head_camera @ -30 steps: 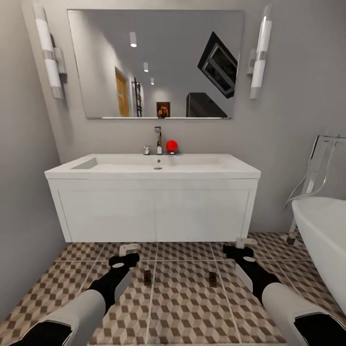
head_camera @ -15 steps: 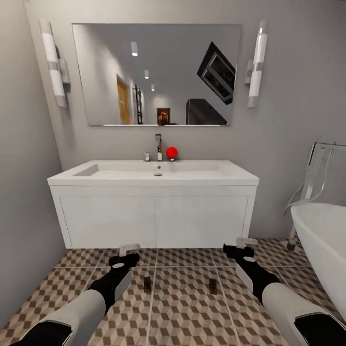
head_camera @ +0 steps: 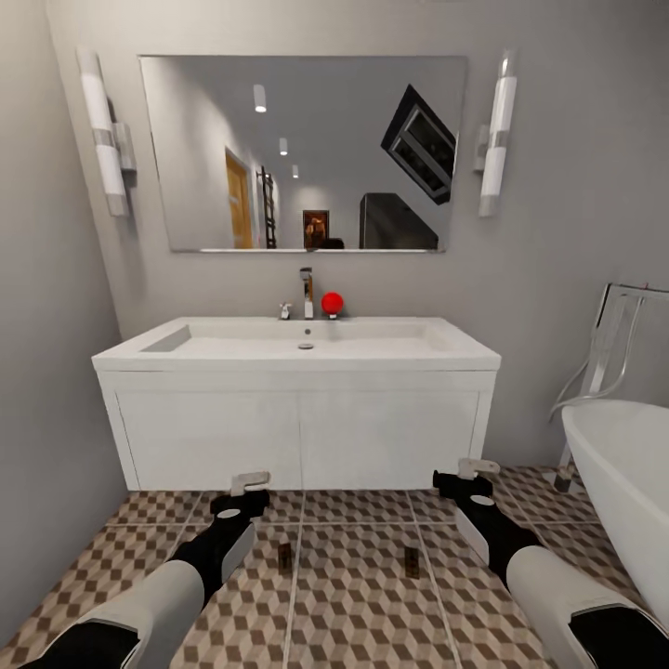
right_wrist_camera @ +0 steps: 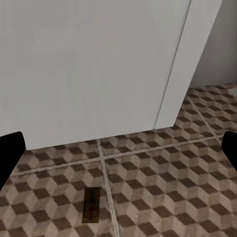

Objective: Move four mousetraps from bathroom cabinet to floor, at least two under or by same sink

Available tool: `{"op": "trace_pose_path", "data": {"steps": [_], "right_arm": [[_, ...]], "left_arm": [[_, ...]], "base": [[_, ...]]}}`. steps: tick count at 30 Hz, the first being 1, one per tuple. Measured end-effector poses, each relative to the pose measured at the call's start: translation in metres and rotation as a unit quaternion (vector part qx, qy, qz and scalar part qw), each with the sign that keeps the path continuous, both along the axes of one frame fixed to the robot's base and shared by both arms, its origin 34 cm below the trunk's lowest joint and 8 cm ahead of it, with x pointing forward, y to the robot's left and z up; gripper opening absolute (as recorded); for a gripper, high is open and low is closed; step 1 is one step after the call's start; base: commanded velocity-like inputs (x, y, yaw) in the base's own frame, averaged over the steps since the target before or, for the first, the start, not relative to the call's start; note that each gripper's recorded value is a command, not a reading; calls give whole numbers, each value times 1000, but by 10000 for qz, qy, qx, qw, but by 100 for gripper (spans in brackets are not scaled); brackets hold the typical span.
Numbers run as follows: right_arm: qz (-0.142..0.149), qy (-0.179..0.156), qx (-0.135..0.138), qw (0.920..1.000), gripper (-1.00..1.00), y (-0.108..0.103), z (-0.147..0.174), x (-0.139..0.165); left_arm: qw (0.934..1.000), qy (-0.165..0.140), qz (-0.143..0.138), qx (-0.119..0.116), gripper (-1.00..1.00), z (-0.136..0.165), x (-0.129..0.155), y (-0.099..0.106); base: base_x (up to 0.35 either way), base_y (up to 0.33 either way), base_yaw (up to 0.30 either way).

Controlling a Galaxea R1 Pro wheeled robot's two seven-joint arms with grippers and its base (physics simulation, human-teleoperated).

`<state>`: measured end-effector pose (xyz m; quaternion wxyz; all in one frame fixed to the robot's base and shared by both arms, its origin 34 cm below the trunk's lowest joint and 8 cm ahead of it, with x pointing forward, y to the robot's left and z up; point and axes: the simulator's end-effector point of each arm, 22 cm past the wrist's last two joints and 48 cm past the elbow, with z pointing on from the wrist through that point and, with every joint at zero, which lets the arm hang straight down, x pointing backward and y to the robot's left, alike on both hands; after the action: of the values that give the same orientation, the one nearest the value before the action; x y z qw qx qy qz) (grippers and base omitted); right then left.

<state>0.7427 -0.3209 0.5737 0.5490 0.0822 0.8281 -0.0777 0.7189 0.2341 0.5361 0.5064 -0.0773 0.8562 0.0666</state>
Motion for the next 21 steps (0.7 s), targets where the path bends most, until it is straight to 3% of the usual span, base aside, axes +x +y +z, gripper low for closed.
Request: {"op": "trace_pose_path", "data": {"steps": [21], "right_arm": [[-3, 16, -28, 10000, 100, 0, 46, 11]], "left_arm": [[10000, -7, 1, -3, 100, 47, 11, 0]], "base": [[0, 0, 0]]}}
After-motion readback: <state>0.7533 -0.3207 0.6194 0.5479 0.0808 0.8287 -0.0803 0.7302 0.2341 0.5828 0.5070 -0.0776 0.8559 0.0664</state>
